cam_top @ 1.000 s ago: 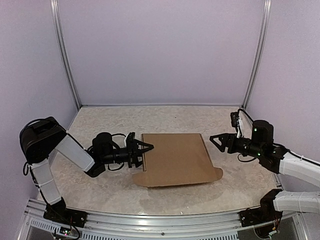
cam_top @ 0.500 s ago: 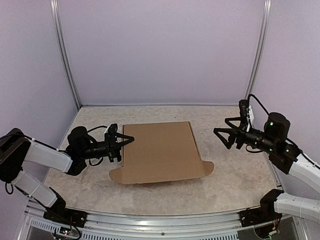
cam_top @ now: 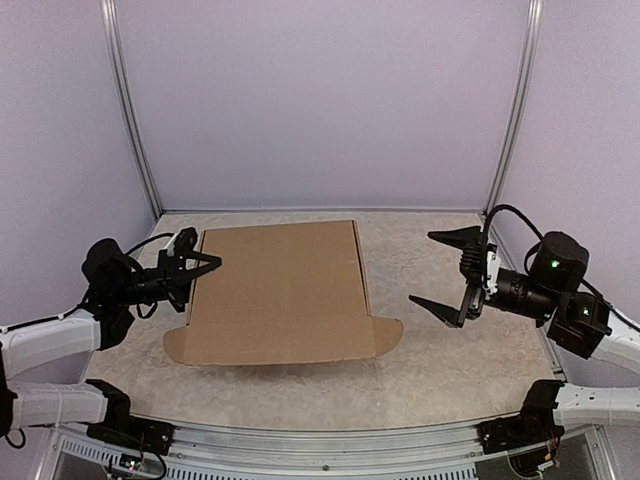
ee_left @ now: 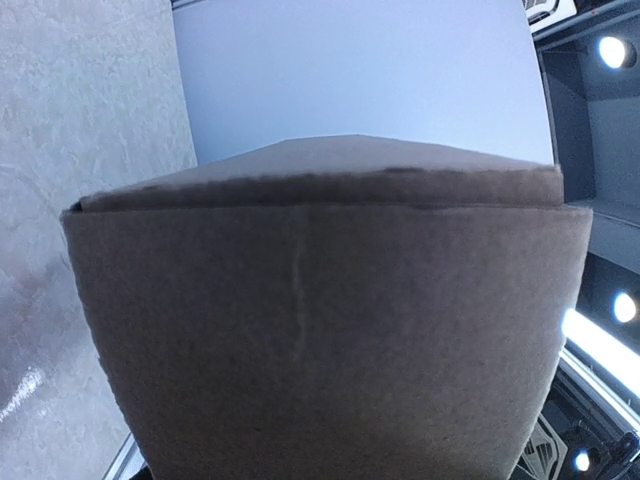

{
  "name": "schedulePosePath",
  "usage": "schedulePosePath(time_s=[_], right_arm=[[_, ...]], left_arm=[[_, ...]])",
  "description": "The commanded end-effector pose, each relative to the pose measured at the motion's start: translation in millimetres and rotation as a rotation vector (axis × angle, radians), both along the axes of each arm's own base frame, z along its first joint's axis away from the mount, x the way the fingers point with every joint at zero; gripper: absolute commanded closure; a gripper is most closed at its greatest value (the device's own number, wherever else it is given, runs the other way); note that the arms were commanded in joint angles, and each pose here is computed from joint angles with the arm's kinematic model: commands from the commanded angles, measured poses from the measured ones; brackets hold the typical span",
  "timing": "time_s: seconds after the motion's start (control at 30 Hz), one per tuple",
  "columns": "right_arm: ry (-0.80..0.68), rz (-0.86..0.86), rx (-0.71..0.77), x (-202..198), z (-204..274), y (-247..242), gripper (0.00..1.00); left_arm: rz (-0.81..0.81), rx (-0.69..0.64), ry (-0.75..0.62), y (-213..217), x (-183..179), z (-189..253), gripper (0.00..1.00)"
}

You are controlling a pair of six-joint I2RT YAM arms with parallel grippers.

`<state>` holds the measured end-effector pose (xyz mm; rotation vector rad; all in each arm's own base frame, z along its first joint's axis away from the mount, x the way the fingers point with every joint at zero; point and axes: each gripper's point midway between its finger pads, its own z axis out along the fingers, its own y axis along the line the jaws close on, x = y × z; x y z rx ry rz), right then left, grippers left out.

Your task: Fold the paper box

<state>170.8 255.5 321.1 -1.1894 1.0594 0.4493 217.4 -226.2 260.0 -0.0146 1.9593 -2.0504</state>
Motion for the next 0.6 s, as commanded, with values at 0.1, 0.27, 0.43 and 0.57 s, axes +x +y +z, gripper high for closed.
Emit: schedulePosePath(time_s=[0.1,0.27,0.43,0.57], right_arm=[[-0.526,-0.187,-0.321,4.2,-19.6,20.8,0.0],[-0.791,-0.244,-0.469,-8.3,-34.7,38.4,0.0],[-0.899,-0.218,-0.489,-38.4,-43.7,54.7,0.0],[-0.925,-0.193,-0.474,-59.5,-45.8,64.2,0.0]], left_arm=[[-0.115,0.031,0.011,4.1,-30.7,14.7,1.0],[-0.142,0.078,-0.007,5.9,-40.8,13.6,1.0],[-0.163,0.117,-0.011,7.1,-48.5,4.4,1.0],[-0.171,0.134,0.012,7.8,-51.6,-6.3,1.0]])
